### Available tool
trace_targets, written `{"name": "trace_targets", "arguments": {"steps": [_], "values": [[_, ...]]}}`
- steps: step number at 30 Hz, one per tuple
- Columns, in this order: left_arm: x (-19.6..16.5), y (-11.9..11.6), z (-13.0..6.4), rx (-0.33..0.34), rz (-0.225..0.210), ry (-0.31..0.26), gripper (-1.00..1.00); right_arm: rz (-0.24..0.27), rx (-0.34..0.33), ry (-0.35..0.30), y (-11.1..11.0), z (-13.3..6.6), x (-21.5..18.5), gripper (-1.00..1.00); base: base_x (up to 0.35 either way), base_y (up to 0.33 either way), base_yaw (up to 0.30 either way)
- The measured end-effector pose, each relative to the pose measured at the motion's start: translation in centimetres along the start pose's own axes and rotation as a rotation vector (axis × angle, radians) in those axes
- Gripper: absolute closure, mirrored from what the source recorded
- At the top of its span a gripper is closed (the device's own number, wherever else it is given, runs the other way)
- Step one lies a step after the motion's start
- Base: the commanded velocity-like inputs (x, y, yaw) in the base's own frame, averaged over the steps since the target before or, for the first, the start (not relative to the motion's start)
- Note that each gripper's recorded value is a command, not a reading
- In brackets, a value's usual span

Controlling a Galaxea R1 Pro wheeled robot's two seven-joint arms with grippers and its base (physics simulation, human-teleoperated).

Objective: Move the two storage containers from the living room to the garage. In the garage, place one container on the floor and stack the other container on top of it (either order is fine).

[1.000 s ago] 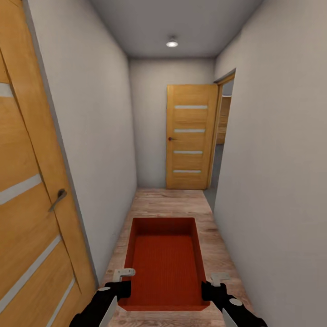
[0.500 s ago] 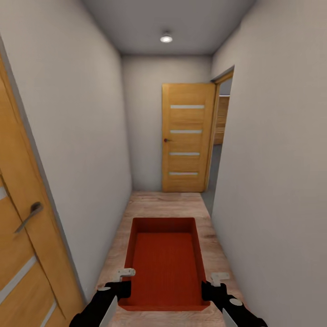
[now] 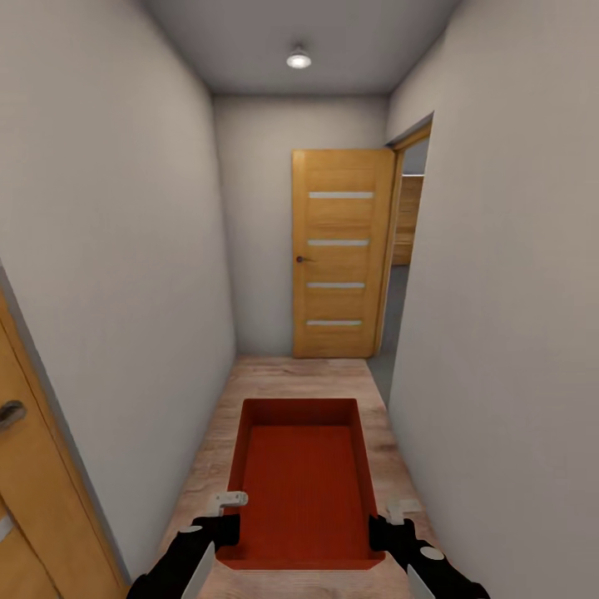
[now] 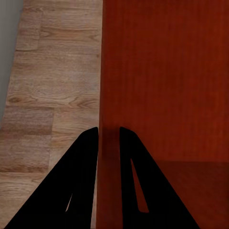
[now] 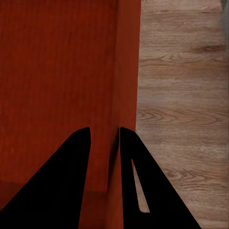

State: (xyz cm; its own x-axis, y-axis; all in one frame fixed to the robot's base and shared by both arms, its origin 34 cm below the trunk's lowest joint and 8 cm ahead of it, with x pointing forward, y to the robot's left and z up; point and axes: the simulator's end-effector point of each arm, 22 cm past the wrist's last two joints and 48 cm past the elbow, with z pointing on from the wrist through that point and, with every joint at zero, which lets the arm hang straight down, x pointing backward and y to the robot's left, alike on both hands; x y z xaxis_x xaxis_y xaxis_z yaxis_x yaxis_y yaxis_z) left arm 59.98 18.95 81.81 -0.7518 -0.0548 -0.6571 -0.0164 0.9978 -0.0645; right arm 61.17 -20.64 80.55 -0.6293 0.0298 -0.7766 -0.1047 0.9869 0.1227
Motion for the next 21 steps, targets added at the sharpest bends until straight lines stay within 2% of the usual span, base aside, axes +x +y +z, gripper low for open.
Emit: {"name": "trace_targets", "arguments": {"steps": [21], "values": [[-0.03,-0.04,0.00,0.000,0.001,0.000,1.00,0.001,0.000,0.000,-0.03,0.00,-0.01,1.00,0.329,-0.019,0.000]]}}
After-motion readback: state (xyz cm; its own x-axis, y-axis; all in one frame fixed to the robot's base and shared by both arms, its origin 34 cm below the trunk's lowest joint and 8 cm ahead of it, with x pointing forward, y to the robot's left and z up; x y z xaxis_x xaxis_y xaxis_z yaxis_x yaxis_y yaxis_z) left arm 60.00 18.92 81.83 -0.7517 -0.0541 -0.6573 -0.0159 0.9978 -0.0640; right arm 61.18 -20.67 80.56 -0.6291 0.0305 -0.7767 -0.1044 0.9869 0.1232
